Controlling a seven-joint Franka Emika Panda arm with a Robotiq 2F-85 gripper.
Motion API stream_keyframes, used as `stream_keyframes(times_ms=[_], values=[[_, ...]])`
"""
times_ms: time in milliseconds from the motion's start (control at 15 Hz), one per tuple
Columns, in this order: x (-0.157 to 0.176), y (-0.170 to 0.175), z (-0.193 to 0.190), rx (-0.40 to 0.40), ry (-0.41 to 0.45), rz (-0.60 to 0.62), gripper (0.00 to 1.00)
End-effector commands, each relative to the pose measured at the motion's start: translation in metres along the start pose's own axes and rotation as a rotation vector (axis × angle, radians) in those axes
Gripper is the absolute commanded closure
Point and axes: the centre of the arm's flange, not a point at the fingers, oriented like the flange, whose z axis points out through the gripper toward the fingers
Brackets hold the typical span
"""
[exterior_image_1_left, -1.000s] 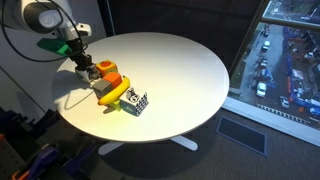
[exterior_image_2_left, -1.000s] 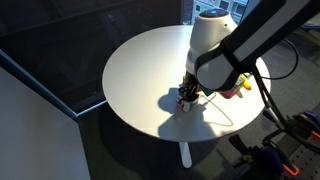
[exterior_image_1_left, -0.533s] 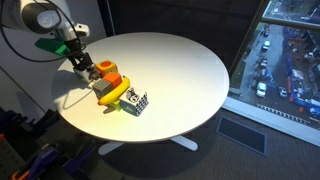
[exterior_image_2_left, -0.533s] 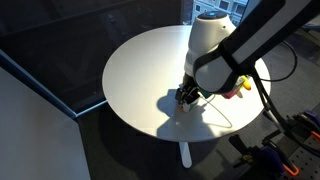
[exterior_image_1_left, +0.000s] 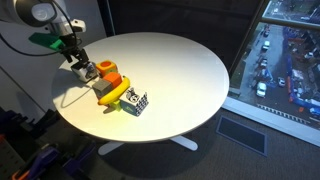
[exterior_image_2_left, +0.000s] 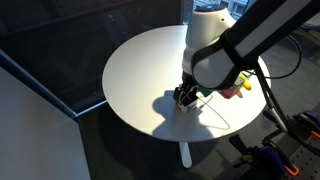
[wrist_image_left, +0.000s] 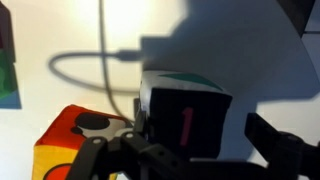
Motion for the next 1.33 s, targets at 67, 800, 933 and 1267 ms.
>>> stream_keyframes(times_ms=[67, 800, 933, 1267], values=[[0.0, 0.002, -0.036, -0.018, 0.0, 0.021, 0.0], [0.019, 0.044, -0.07, -0.061, 0.072, 0.163, 0.0], [0.022, 0.058, -0.069, -0.073, 0.063, 0.199, 0.0], [0.03, 0.085, -0.063, -0.091, 0.05, 0.23, 0.0]])
